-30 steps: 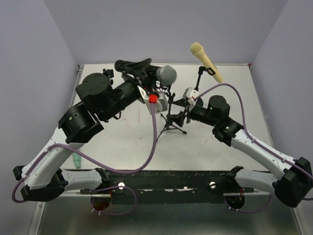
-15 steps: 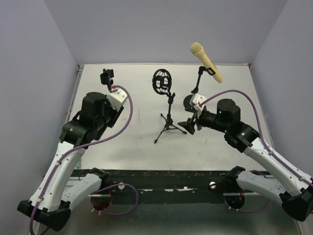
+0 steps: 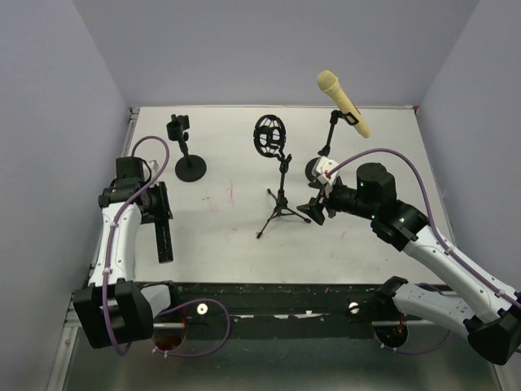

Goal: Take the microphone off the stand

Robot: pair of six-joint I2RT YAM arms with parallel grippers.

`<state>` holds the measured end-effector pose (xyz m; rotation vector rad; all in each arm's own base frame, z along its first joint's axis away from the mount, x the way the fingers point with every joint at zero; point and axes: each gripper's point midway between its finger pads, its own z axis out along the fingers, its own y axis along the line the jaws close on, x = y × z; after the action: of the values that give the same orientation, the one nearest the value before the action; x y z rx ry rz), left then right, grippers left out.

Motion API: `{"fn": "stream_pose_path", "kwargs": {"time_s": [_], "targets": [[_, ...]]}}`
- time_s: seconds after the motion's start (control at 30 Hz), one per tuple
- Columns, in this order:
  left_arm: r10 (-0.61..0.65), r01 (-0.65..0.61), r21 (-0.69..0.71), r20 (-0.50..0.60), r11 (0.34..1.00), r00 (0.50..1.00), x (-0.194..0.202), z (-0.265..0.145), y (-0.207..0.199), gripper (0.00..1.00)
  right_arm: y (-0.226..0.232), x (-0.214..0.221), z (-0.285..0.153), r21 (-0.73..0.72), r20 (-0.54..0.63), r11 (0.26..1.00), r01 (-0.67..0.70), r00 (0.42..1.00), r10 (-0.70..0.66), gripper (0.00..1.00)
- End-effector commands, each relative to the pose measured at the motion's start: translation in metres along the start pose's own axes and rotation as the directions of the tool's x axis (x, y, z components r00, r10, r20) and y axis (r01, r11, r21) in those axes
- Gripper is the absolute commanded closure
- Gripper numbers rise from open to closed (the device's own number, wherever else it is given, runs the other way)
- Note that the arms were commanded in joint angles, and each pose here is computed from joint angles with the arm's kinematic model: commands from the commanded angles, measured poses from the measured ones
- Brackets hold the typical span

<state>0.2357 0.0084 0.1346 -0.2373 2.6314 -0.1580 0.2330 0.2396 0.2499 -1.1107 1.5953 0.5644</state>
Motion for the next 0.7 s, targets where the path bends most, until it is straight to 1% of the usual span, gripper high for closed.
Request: {"fn": "stream_pose_path", "kwargs": {"time_s": [0.0, 0.07, 0.13, 0.2, 0.3, 0.37, 0.47, 0.6, 0.67], "targets": [[-0.116, 0.117, 0.062, -0.017, 0.991, 0.993, -0.005, 0.029, -0.004, 0.9, -0.002, -0.008, -0.001, 0.001, 0.007, 1.0, 0.023, 1.0, -0.023, 0.23], [-0.1, 0.103, 0.07, -0.04, 0.992, 0.994, -0.003, 0.046, -0.003, 0.88, -0.001, -0.008, -0.002, -0.006, 0.004, 0.999, 0.039, 0.999, -0.039, 0.23], [-0.139, 0.141, 0.025, -0.065, 0.99, 0.988, -0.006, 0.056, 0.007, 0.86, -0.001, -0.008, -0.003, -0.01, -0.001, 0.999, 0.048, 0.999, -0.048, 0.23], [-0.13, 0.129, -0.016, -0.077, 0.992, 0.989, -0.012, 0.063, 0.016, 0.81, -0.001, -0.007, -0.003, -0.01, -0.009, 0.998, 0.055, 0.998, -0.055, 0.23], [-0.162, 0.154, -0.064, -0.141, 0.986, 0.977, -0.007, 0.075, 0.027, 0.61, -0.001, -0.005, -0.002, -0.013, -0.012, 0.998, 0.062, 0.998, -0.062, 0.23], [-0.179, 0.169, -0.071, -0.176, 0.983, 0.968, -0.004, 0.082, 0.03, 0.52, 0.0, -0.005, -0.001, -0.017, -0.006, 0.998, 0.067, 0.998, -0.067, 0.23], [-0.193, 0.179, -0.08, -0.222, 0.981, 0.956, 0.001, 0.091, 0.032, 0.41, 0.001, -0.006, 0.0, -0.025, -0.002, 0.997, 0.067, 0.998, -0.067, 0.23], [-0.203, 0.186, -0.09, -0.253, 0.978, 0.946, 0.005, 0.098, 0.034, 0.28, -0.001, -0.006, 0.0, -0.026, -0.016, 0.997, 0.075, 0.997, -0.076, 0.23], [-0.201, 0.184, -0.088, -0.257, 0.979, 0.945, 0.005, 0.1, 0.034, 0.25, -0.002, -0.006, 0.001, -0.023, -0.023, 0.997, 0.075, 0.997, -0.076, 0.23]]}}
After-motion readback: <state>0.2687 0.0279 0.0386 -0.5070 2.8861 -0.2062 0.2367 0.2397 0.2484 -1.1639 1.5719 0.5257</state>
